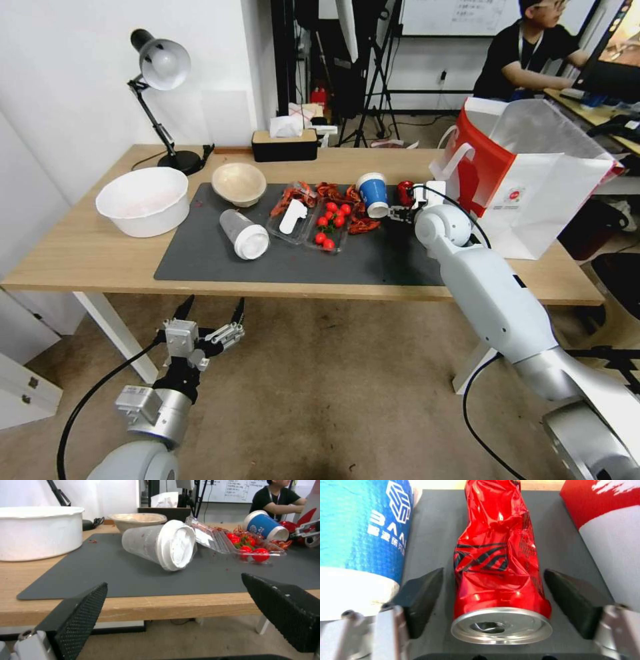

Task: Pick up the trash from the table and place it into the takeout bag.

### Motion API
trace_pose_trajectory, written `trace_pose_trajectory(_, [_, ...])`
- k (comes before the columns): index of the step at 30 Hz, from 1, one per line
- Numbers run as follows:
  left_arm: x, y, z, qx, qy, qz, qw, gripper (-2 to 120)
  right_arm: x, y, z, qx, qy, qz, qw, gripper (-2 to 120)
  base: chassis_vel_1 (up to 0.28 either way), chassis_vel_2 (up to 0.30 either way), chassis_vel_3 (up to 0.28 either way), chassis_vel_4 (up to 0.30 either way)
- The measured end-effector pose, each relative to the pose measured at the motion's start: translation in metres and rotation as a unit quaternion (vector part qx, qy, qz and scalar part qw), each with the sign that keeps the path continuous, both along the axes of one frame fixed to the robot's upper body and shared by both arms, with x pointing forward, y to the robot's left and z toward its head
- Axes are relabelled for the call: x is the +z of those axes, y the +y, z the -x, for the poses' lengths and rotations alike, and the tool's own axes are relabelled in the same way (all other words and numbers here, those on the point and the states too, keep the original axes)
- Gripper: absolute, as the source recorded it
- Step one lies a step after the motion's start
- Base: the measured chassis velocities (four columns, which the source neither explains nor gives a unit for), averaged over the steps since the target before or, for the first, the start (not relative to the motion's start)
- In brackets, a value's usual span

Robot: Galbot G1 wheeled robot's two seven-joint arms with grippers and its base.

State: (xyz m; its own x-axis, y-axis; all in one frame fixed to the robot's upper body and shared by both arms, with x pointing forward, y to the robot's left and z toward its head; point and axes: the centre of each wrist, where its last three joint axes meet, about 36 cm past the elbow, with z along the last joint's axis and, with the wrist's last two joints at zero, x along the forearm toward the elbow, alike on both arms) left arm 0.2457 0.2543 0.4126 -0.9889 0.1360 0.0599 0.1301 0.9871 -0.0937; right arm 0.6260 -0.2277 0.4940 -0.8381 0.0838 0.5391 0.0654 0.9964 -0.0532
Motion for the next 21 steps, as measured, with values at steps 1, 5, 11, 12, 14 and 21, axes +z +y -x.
trace_pose_trajectory(1, [0.0, 0.0, 0.0, 0.0, 0.0, 0.0, 1.0, 100, 0.0, 0.0, 0.0, 0.0, 0.0, 0.0, 1.0, 80, 0.0, 0.0, 0.0, 0.0])
trace_pose_trajectory(5, [-0.0001, -0.0004, 0.0, -0.001, 0.0, 0.0, 1.0, 100, -0.001, -0.0003, -0.0003, -0.001, 0.0, -0.001, 1.0, 58, 0.0, 0.0, 0.0, 0.0])
trace_pose_trajectory(11, [-0.0002, -0.0001, -0.0002, -0.001, 0.001, -0.001, 1.0, 100, -0.0029, -0.0005, -0.0002, -0.002, 0.001, -0.002, 1.0, 51, 0.0, 0.0, 0.0, 0.0])
trace_pose_trajectory(12, [-0.0008, 0.0, -0.0004, -0.002, 0.002, -0.001, 1.0, 100, -0.0036, -0.0002, 0.0, -0.002, 0.001, -0.003, 1.0, 51, 0.0, 0.0, 0.0, 0.0])
trace_pose_trajectory(14, [-0.0017, -0.0001, -0.0006, -0.002, 0.003, -0.001, 1.0, 100, -0.0047, 0.0006, 0.0003, -0.002, 0.0, -0.004, 1.0, 51, 0.0, 0.0, 0.0, 0.0])
trace_pose_trajectory(21, [-0.0018, 0.0003, -0.0009, -0.003, 0.003, -0.002, 1.0, 100, -0.0073, 0.0036, 0.0024, -0.002, -0.008, 0.003, 1.0, 51, 0.0, 0.0, 0.0, 0.0])
